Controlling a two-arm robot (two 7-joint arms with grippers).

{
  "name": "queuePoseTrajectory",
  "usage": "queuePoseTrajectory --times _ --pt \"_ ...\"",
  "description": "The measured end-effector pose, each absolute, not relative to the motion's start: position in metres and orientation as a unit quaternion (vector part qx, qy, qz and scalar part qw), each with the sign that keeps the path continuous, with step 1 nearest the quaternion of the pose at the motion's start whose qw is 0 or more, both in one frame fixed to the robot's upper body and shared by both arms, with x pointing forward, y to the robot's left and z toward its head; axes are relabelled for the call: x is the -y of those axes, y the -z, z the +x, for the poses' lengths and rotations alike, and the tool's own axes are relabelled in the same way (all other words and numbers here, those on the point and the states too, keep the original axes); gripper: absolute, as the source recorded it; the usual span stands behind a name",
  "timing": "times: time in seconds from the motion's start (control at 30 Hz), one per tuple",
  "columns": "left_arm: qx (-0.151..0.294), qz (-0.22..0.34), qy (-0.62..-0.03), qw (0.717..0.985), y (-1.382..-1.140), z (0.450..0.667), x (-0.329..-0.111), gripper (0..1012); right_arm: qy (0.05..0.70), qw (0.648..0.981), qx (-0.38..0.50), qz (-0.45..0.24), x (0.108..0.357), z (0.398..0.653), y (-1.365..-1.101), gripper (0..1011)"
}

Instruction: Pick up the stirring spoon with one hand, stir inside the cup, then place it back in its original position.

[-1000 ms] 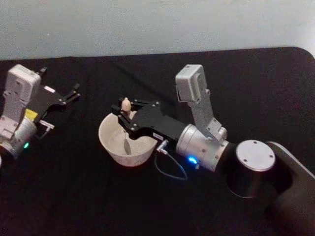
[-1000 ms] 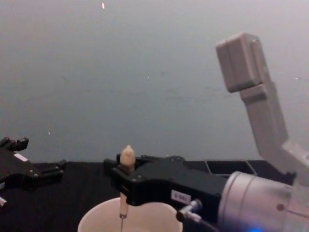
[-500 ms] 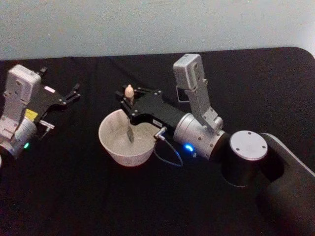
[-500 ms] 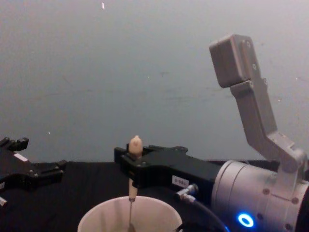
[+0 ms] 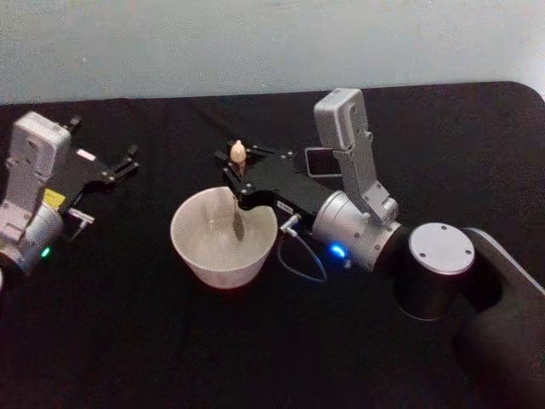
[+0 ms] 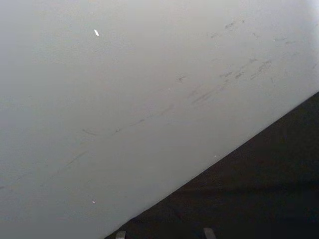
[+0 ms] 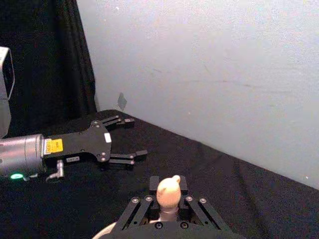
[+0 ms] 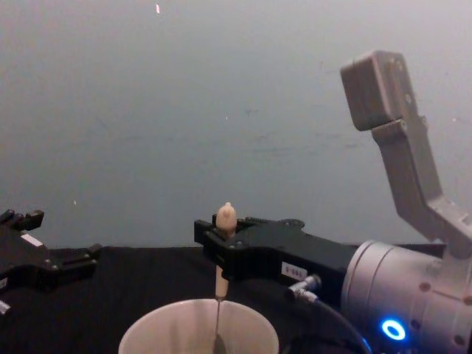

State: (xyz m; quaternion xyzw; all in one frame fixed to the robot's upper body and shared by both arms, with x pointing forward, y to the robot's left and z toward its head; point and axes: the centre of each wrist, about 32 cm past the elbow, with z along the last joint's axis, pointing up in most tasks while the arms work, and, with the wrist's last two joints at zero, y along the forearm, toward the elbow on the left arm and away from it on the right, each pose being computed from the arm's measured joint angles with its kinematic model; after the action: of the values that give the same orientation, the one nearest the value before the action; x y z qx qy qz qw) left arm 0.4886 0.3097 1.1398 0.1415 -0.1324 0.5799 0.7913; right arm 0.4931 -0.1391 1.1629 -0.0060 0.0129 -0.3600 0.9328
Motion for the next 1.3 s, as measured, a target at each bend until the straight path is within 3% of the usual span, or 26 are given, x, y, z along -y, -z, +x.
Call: queuePoseTrajectory --times 0.3,0.77,1.3 --pt "0.132 0.141 -0.580 0.791 -1.140 0.489 -0.310 1001 0.354 0.935 -0.008 0.010 0.144 0.489 -1.174 197" --pt "0.132 0.141 -0.580 0.791 -1.140 0.489 -0.310 1001 0.348 0.934 -0.004 0.077 0.164 0.480 -1.217 197" --pt "0.132 0.141 -0.580 0.791 -1.140 0.489 -0.310 1001 0.404 0.908 0.026 0.108 0.210 0.473 -1.248 197"
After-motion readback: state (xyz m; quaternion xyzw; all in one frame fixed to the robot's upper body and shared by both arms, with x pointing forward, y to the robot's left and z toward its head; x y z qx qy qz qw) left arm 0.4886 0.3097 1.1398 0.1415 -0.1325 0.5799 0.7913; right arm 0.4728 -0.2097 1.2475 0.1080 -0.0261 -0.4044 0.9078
